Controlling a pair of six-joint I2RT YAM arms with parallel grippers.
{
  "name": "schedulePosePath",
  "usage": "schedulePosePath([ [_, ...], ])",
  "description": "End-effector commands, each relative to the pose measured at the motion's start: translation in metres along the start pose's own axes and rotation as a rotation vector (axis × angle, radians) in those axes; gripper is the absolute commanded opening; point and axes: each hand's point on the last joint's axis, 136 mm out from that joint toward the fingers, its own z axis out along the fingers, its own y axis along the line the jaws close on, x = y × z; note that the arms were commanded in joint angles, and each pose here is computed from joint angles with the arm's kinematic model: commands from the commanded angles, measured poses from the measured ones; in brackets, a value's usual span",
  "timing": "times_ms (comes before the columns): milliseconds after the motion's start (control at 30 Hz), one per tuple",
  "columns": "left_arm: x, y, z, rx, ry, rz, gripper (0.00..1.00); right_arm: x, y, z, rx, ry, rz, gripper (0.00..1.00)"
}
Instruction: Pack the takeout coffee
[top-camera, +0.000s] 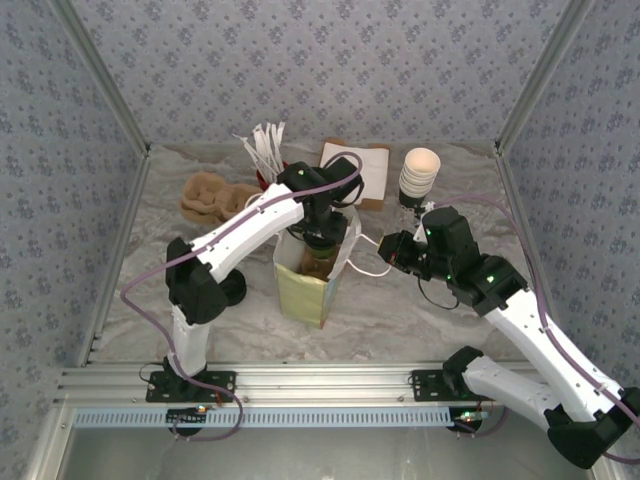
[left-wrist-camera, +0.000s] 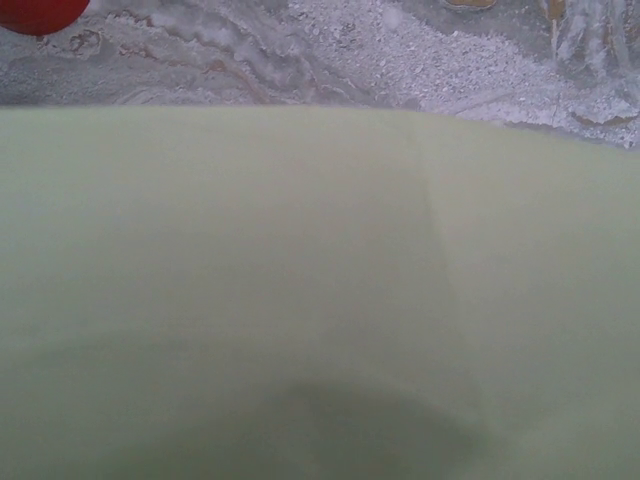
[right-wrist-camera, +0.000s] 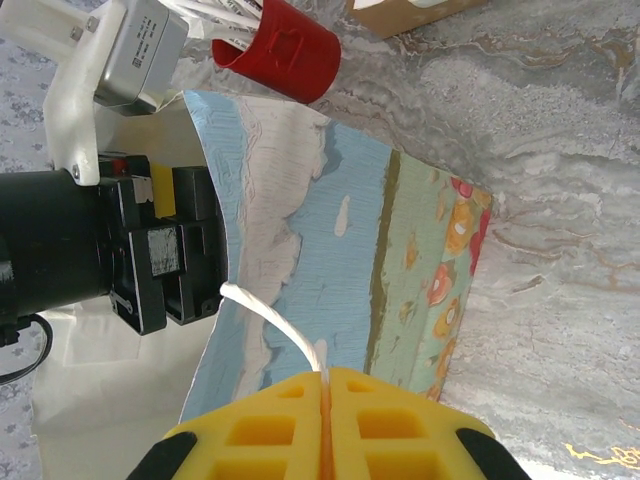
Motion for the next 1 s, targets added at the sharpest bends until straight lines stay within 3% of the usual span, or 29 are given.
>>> schedulePosePath([
  [0, 0.001, -0.003, 0.009, -0.002, 0.02, 0.019, 0.47, -0.002, 0.001, 0.001, -0.007, -0.003, -0.02, 0.1],
  [967, 0.026, -0.006, 0.05, -0.005, 0.156, 0.001, 0.47, -0.011, 0.006, 0.009, -0.006, -0.014, -0.044, 0.1],
])
